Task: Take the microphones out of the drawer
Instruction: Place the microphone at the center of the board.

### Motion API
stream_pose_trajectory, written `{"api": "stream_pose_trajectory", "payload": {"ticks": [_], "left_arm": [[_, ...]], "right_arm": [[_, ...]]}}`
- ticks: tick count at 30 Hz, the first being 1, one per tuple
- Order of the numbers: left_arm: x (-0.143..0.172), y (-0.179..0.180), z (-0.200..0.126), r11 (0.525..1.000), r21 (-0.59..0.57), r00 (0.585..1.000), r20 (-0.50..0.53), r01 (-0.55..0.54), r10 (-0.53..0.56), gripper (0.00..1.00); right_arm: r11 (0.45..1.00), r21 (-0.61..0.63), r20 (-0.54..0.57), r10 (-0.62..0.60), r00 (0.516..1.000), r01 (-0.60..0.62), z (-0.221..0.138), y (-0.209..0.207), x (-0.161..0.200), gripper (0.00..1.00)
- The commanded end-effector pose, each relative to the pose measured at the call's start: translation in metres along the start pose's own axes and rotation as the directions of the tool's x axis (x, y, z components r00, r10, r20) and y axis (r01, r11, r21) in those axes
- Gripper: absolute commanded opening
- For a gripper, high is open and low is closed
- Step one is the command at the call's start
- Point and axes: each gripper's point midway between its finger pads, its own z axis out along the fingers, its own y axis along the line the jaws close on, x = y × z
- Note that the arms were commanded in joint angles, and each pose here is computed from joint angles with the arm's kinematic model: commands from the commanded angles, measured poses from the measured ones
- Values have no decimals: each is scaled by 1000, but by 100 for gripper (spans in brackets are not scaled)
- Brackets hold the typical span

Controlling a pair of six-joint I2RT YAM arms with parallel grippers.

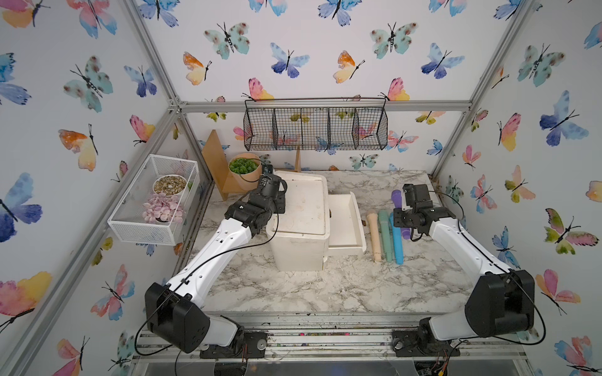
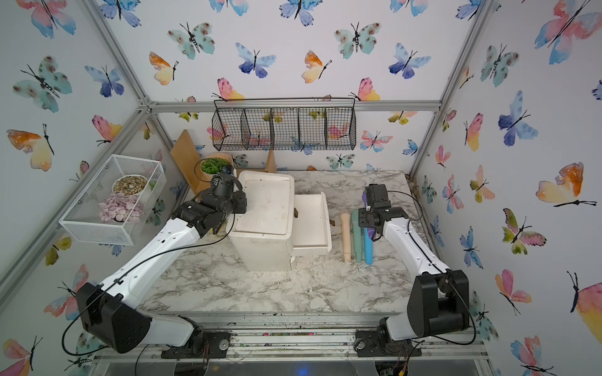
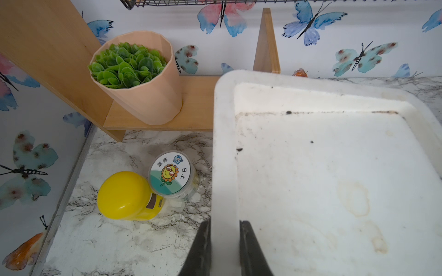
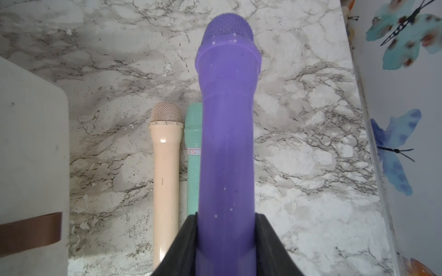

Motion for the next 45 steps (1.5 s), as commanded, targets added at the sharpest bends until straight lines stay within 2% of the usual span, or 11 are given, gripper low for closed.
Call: {"api": "stream_pose_trajectory", "payload": {"ticks": [1,16,21,34,45], "left_arm": [[18,8,8,997,-41,996,-57,-68,65,0],[16,7,10,996,-42,996,-60,-75,72,0],[17,8,11,996,-46,995,-62,-77,74,0],[19,8,12,996,-49,995,-67,-80,76,0],[23,9,14,995,-53,994,-75,-83,79,0]], "right_arm": [[999,3,-23,54,998,-54,18,-11,10,11],[985,22,-129,171,977,-169,61,-50,54,11],[983,3,-163,180,970,-182,73,-49,67,11],[981,66,-273,194,942,-182,98,-53,102,12],[980,57,-312,200,929,-192,106,-49,115,19]]}}
